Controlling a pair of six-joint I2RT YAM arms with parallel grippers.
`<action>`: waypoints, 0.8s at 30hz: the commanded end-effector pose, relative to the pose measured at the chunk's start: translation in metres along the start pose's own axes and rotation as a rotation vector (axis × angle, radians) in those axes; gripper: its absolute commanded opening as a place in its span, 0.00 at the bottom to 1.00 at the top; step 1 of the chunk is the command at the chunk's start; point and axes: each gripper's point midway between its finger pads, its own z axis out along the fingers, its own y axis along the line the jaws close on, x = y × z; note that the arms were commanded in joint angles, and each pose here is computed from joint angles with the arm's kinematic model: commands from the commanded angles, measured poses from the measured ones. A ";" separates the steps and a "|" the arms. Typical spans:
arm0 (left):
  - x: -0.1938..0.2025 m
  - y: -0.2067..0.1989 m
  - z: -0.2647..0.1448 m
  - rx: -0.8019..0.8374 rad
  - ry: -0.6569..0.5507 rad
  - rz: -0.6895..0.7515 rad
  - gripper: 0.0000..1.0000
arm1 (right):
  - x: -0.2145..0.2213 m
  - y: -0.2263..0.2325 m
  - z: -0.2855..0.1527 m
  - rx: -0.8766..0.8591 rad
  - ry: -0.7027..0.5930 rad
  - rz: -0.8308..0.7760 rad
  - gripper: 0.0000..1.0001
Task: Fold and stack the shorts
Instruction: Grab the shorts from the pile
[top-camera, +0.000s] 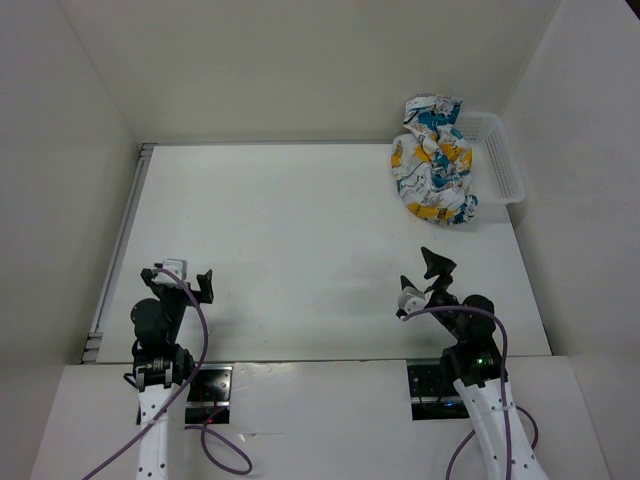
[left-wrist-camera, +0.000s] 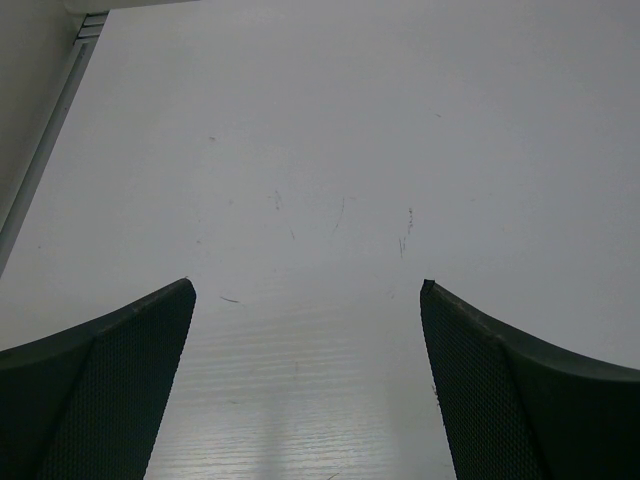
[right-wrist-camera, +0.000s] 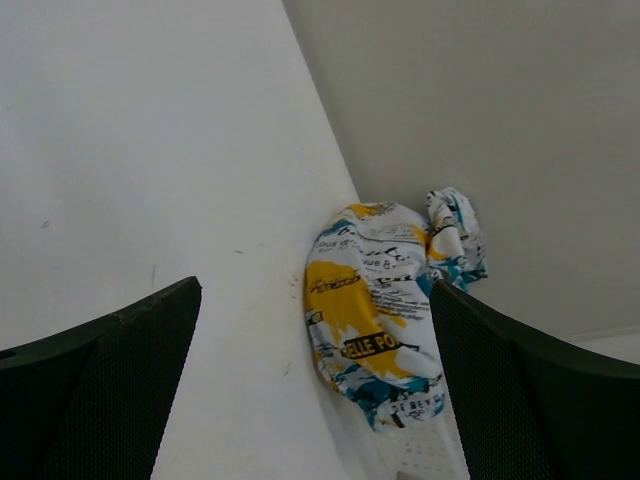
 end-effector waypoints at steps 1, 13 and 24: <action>-0.001 -0.003 0.002 0.017 -0.027 0.009 1.00 | -0.018 -0.033 0.001 0.124 -0.066 -0.132 1.00; -0.093 -0.073 -0.021 0.434 -0.354 0.166 1.00 | -0.116 -0.177 -0.052 0.554 -0.326 0.204 1.00; -0.148 0.000 0.104 0.150 0.214 -0.047 1.00 | 0.005 -0.279 0.091 0.622 0.349 0.771 1.00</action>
